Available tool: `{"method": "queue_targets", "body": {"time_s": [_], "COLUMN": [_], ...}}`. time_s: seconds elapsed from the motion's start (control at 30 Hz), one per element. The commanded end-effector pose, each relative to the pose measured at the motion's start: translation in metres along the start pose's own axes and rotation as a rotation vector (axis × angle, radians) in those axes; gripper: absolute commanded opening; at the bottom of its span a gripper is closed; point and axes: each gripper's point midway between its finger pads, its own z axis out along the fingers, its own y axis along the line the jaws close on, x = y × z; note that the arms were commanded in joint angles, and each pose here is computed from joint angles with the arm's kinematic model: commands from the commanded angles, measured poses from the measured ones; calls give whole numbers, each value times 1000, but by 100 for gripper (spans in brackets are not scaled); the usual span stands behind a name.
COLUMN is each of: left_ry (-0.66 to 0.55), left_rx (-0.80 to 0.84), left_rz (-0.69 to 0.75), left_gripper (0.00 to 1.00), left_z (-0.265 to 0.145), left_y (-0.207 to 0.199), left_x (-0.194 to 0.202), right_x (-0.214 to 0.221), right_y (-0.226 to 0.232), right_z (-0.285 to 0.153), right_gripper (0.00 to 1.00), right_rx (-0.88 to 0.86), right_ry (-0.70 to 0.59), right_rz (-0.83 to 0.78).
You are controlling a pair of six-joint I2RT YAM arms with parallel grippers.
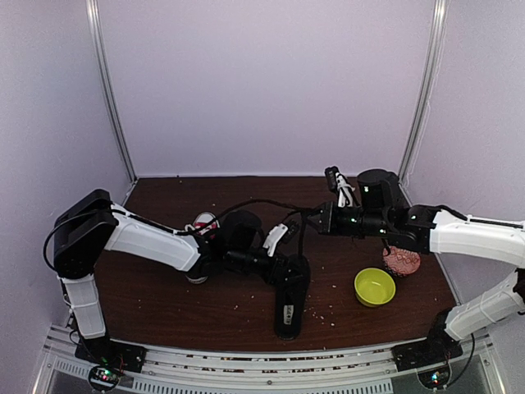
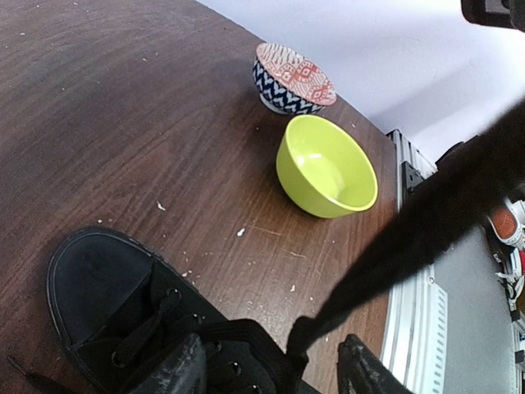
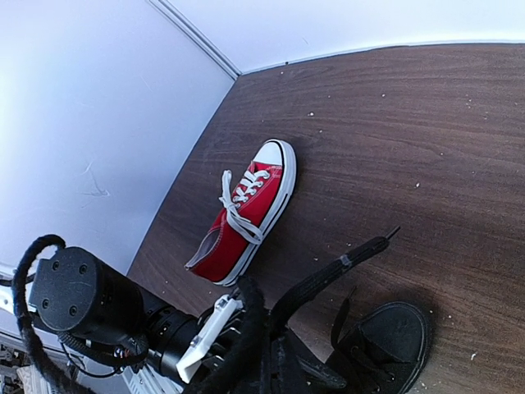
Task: Tie the shoes
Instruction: Pass from the right arm to the left
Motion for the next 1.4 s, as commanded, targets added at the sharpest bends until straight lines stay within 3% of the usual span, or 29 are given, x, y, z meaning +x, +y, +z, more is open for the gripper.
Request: {"method": "queue_targets", "body": {"time_s": [0.0,0.13,0.27,0.5,0.73,0.9,1.1,1.37], "left_ry": [-55,-73,-90,-133,-141,-156,-184,-218], "left_rx": [21,-2,-22,-19,-37,-41,-29,-57], "left_rz": [-8,-19,-32,-51,-62,-66,-88,-131], "left_gripper": [54,40,33,41,13,0,0,0], "left_z": [6,7,7,6,4,-7,-22,-36], "left_y": [-1,4,7,5,8,6,1,1], "left_x": [-17,-21,-24,-33,-33,-30,-23,-14], "right_x": [-17,-16,-13,-14,-14,-9,5,35], "right_y": [15,14,12,11,8,1,-1,2], "right_z": [2,4,5,5,5,8,30,89], "right_gripper": [0,0,0,0,0,0,0,0], "right_rx": [-41,-41,-34,-30,-17,15,39,20], "right_ry": [-46,-45,-37,-41,-45,-36,-1,118], "right_rz": [13,18,17,23,26,22,8,11]}}
